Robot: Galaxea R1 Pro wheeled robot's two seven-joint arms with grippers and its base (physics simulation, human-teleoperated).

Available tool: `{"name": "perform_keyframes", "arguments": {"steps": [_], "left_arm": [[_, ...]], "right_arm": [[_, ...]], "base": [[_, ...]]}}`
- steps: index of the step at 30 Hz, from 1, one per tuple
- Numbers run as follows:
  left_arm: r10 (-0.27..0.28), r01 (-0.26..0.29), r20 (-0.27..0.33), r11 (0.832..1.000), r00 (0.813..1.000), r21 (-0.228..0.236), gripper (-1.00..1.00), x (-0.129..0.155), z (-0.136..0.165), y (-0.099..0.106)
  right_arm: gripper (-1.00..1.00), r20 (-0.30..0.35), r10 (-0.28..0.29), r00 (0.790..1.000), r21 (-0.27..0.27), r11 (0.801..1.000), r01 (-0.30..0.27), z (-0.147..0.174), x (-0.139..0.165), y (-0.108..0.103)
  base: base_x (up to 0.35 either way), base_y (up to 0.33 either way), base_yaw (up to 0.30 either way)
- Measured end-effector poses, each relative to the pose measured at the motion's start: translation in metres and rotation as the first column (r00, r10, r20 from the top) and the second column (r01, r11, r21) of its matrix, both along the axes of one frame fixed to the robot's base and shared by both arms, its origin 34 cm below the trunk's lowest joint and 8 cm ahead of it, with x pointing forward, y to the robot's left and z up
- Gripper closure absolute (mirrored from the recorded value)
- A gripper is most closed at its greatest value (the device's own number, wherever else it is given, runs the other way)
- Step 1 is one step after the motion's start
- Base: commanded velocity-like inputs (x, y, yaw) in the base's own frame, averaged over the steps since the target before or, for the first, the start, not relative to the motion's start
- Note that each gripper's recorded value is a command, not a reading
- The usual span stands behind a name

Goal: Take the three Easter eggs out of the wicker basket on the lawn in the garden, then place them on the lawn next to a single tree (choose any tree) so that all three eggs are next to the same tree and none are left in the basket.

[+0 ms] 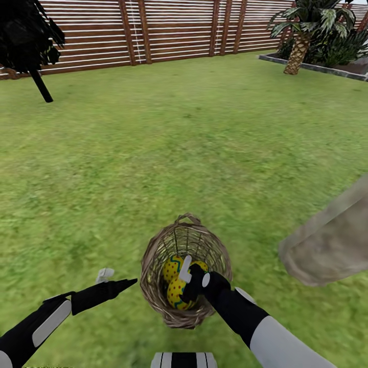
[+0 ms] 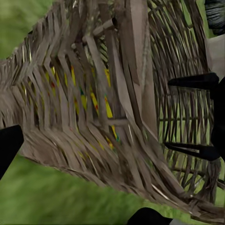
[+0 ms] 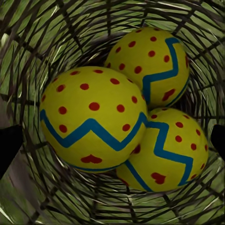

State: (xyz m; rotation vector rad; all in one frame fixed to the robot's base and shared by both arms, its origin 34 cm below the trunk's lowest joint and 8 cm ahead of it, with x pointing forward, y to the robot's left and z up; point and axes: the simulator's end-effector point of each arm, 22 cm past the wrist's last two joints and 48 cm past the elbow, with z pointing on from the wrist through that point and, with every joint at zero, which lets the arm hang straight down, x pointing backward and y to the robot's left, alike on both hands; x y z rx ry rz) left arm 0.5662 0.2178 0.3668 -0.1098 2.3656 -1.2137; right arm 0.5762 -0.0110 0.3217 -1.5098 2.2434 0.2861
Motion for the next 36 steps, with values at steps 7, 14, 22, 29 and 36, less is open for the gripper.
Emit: {"name": "perform_keyframes", "arguments": {"steps": [7,14,22,29,36], "left_arm": [[0.002,-0.002,-0.001,1.0,1.0,-0.007,-1.0,-0.004,0.0,-0.002],[0.006,-0.006,-0.007,1.0,1.0,-0.02,-1.0,-0.01,0.0,0.001],[0.004,-0.005,-0.011,1.0,1.0,-0.02,-1.0,-0.011,-0.001,0.001],[0.004,-0.005,-0.022,1.0,1.0,-0.02,-1.0,-0.014,-0.006,0.0],[0.003,-0.004,-0.033,1.0,0.999,-0.021,-1.0,-0.02,-0.026,0.0]], "right_arm": [[-1.0,0.001,-0.014,1.0,-0.007,1.0,0.014,-0.003,0.003,-0.007],[-1.0,-0.002,0.003,1.0,-0.013,1.0,-0.003,-0.004,-0.002,-0.005],[-1.0,0.0,0.002,1.0,-0.001,1.0,-0.002,-0.002,0.0,-0.002],[-1.0,-0.01,0.001,1.0,0.003,1.0,-0.001,-0.007,-0.003,-0.001],[-1.0,-0.021,0.007,1.0,0.009,1.0,-0.007,-0.026,-0.011,0.004]], "base": [[0.025,-0.042,0.041],[0.0,0.0,0.0],[0.0,0.0,0.0],[0.0,0.0,0.0],[0.0,0.0,0.0]]}}
